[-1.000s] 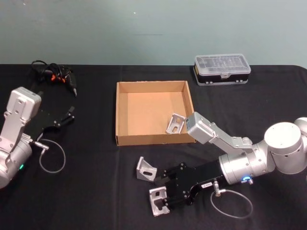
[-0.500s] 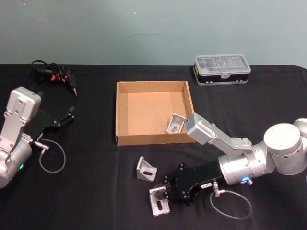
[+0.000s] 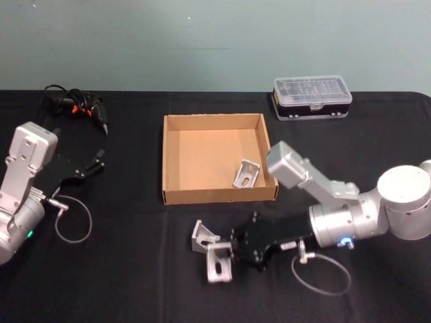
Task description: Use one hand to pick up the angle iron from the table and place it into the box.
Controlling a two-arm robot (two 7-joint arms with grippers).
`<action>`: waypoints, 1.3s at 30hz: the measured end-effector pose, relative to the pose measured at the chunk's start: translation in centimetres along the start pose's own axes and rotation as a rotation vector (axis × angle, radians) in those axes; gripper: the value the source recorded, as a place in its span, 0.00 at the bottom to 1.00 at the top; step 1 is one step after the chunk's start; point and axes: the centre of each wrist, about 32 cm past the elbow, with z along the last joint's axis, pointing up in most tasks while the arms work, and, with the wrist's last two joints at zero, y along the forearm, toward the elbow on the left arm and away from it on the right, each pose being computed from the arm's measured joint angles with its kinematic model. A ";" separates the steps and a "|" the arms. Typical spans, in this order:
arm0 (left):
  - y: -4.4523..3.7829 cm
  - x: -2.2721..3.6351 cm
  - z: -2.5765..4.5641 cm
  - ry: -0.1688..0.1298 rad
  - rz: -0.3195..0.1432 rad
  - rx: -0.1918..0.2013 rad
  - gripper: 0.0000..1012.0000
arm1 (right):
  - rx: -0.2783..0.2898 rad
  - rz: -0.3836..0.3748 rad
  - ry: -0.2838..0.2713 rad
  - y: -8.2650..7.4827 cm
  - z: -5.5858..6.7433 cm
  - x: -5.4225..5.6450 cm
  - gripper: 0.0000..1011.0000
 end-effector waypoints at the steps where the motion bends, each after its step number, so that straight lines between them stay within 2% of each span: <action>1: 0.00 0.00 0.00 0.000 0.000 0.000 1.00 | 0.010 -0.014 -0.006 -0.2 0.2 0.0 0.10; 5: 0.00 0.00 0.00 0.000 0.000 0.000 1.00 | 0.057 -0.103 -0.042 -1.2 1.7 0.2 0.10; 6: 0.00 0.00 0.00 0.000 0.000 0.000 1.00 | 0.057 -0.103 -0.042 -1.2 1.7 0.2 0.10; 9: 0.00 0.00 0.00 0.000 0.000 0.000 1.00 | 0.078 -0.199 -0.066 -2.1 2.7 0.5 0.10; 15: 0.00 0.00 0.00 0.000 0.000 0.000 1.00 | 0.090 -0.363 -0.072 -2.1 3.4 1.6 0.10; 16: 0.00 0.00 0.00 0.000 0.000 0.000 1.00 | 0.090 -0.363 -0.072 -2.1 3.4 1.6 0.10; 18: 0.00 0.00 0.00 0.000 0.000 0.000 1.00 | 0.090 -0.419 -0.069 -1.6 3.4 2.3 0.10; 24: 0.00 0.00 0.00 0.000 0.000 0.000 1.00 | 0.084 -0.470 -0.054 -0.3 3.1 4.0 0.10; 30: 0.00 0.00 0.00 0.000 0.000 0.000 1.00 | 0.059 -0.476 -0.046 1.2 3.1 5.5 0.10; 39: 0.00 0.00 0.00 0.000 0.000 0.000 1.00 | 0.009 -0.452 -0.021 2.9 3.0 6.5 0.10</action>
